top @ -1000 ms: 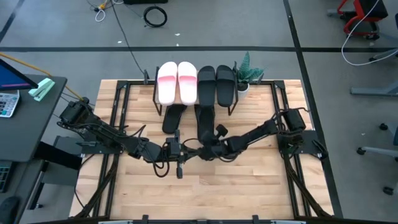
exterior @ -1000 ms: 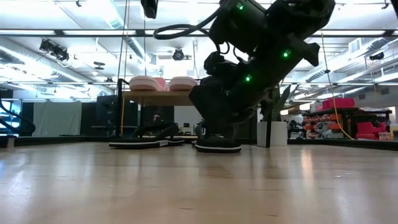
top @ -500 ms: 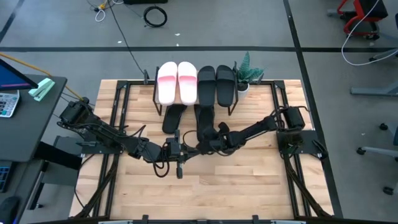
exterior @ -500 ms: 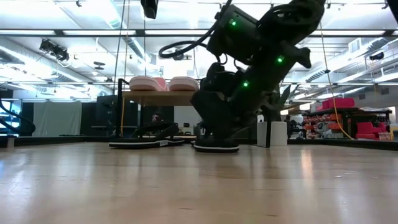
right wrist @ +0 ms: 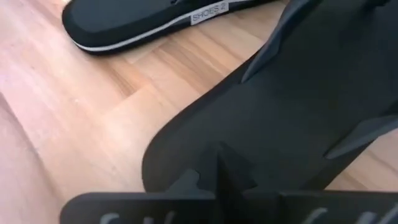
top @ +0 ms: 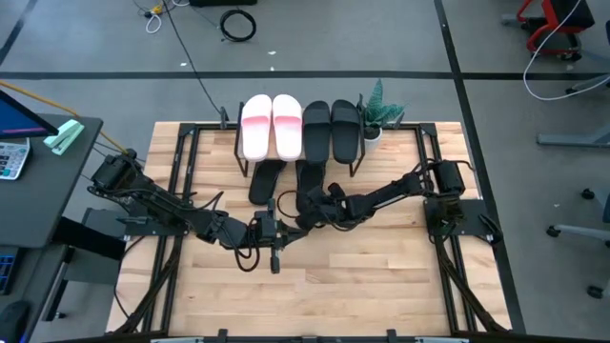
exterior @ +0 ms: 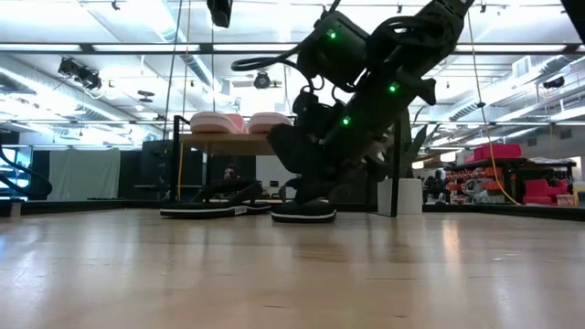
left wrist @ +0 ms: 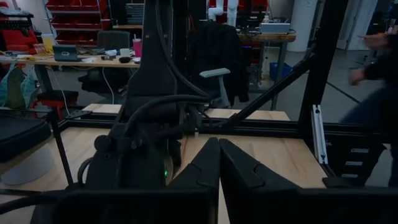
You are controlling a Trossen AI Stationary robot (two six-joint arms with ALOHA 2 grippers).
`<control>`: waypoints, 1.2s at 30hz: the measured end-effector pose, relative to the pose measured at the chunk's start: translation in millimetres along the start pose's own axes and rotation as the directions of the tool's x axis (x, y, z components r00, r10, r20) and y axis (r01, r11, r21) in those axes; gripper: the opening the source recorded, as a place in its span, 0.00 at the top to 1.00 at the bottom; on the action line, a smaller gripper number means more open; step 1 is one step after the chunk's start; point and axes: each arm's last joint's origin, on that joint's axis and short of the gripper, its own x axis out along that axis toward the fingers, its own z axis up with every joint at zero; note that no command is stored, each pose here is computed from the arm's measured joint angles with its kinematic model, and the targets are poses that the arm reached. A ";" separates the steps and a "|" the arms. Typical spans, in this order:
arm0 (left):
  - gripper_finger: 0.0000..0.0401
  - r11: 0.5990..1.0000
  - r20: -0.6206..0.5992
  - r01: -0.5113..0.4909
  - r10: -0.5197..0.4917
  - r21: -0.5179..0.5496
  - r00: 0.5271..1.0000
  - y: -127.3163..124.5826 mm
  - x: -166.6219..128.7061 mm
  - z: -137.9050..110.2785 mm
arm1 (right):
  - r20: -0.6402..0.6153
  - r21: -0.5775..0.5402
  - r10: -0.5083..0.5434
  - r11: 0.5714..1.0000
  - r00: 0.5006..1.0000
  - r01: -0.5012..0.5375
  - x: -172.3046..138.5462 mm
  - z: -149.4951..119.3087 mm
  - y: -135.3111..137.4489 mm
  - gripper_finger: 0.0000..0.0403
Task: Pick and place slides into the shelf
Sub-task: Put the black slipper under the shelf
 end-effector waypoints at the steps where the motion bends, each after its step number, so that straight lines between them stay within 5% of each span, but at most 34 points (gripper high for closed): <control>1: 0.96 1.000 0.000 0.000 0.000 0.000 1.000 0.0 0.0 0.0 | -0.004 -0.009 -0.007 1.000 1.000 0.007 2.0 -0.5 -1.4 1.00; 15: 0.98 1.000 -0.003 -0.014 0.014 0.001 1.000 4.1 2.1 -0.3 | 0.010 -0.116 -0.020 0.993 1.000 0.021 30.4 -2.6 -11.8 1.00; 31: 0.98 0.999 -0.015 -0.041 0.041 0.007 0.999 11.4 5.7 -1.3 | 0.024 -0.230 0.052 0.972 0.998 -0.045 29.8 0.8 -7.1 1.00; 36: 0.98 0.999 -0.014 -0.041 0.041 0.017 0.999 11.3 5.6 -1.2 | 0.070 -0.307 0.050 0.951 0.996 -0.027 4.7 -0.4 7.1 1.00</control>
